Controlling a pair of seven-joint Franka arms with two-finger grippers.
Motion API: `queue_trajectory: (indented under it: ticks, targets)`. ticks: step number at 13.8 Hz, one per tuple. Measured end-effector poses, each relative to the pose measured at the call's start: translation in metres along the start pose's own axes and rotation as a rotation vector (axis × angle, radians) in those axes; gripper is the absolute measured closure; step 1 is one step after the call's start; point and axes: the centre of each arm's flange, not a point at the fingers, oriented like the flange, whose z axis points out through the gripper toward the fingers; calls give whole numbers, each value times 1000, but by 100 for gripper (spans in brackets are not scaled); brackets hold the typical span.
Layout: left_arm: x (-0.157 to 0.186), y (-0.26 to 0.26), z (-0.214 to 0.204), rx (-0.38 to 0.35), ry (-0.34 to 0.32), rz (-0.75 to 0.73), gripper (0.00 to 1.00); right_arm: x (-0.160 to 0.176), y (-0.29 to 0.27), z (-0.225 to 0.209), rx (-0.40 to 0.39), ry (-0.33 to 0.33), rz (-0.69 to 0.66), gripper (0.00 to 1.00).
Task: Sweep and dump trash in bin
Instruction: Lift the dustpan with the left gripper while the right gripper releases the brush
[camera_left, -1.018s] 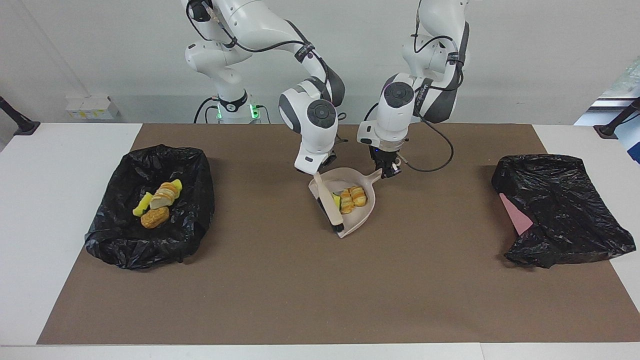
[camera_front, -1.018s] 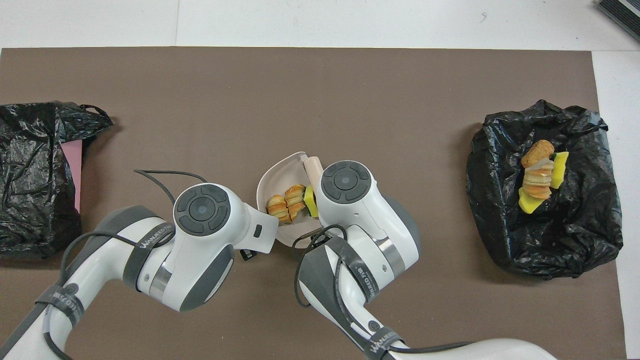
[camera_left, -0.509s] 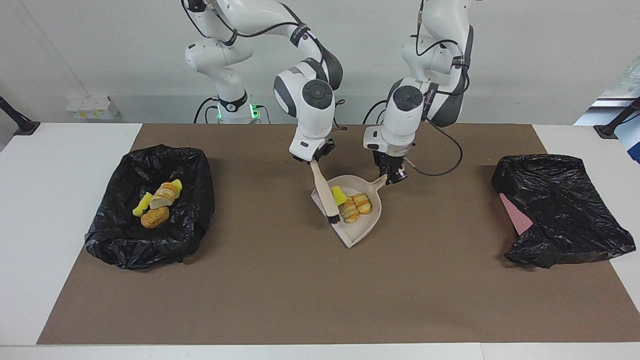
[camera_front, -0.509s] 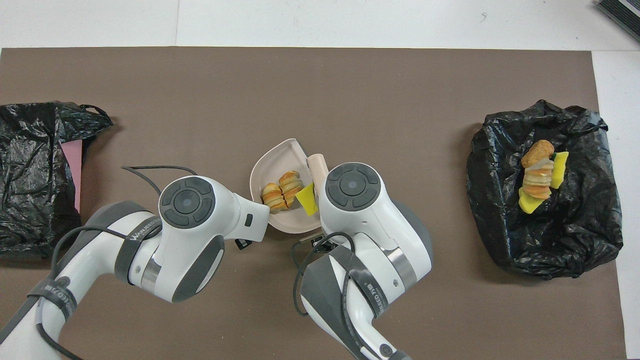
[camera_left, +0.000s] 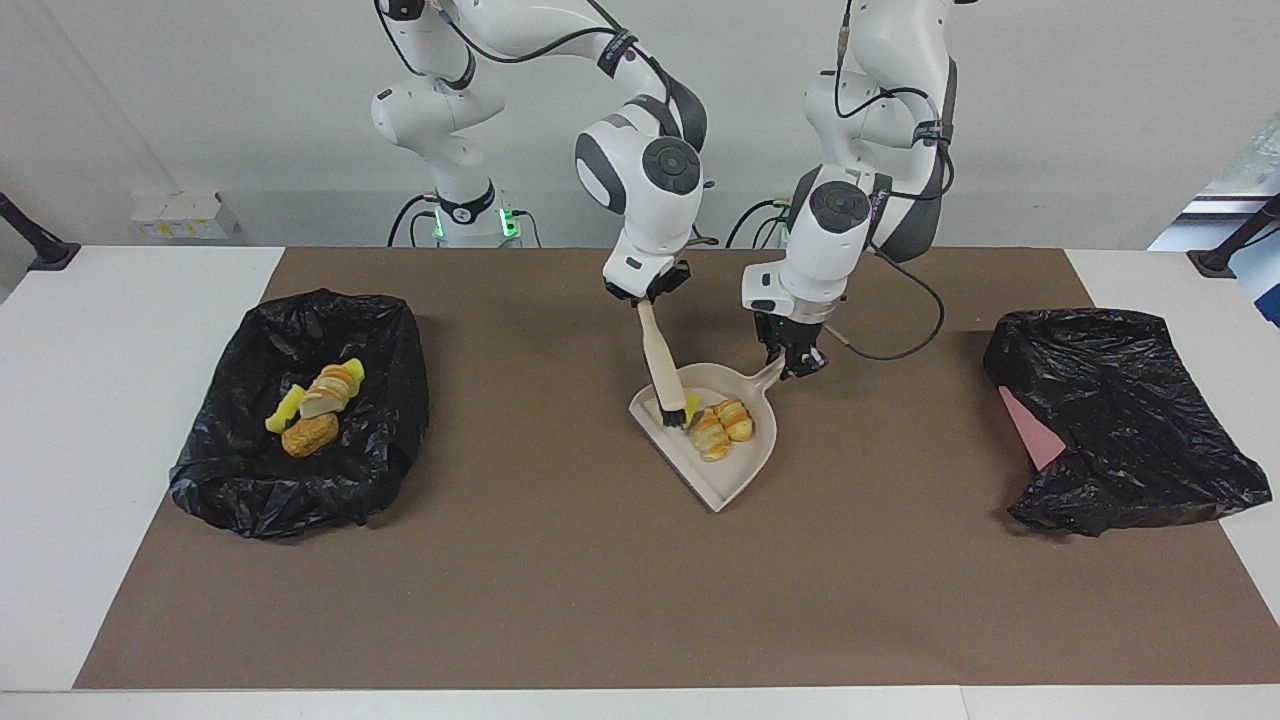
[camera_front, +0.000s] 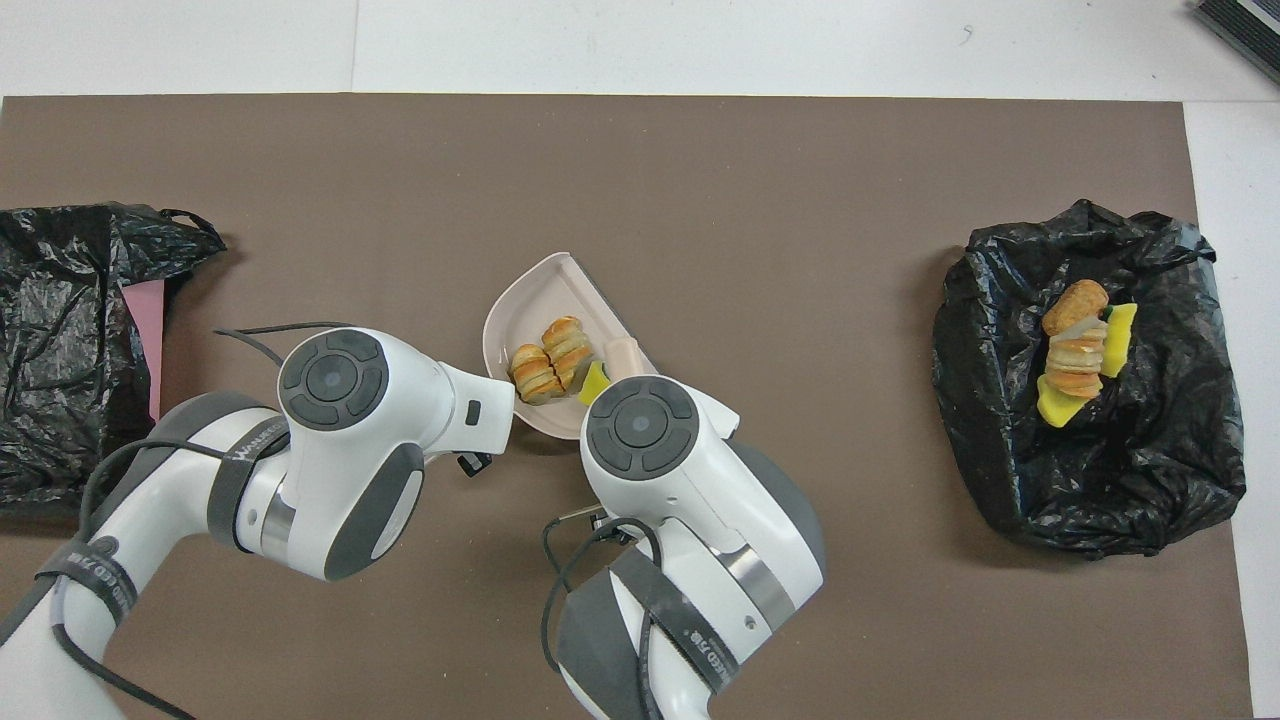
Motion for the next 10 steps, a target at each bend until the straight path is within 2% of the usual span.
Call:
queue_trajectory:
  ticks: [3, 5, 8, 10]
  targets:
    - [-2, -33, -2, 6, 6, -22, 69, -6, 2, -11, 7, 16, 71, 74]
    - [-10, -63, -10, -2, -7, -14, 69, -17, -7, -8, 24, 3, 123, 74]
    - [-31, -110, -37, -24, -1, -6, 69, -53, -43, 11, 37, -6, 168, 74]
    - [-46, -133, -54, -51, 10, -2, 69, -82, -81, 41, 31, 17, 187, 74]
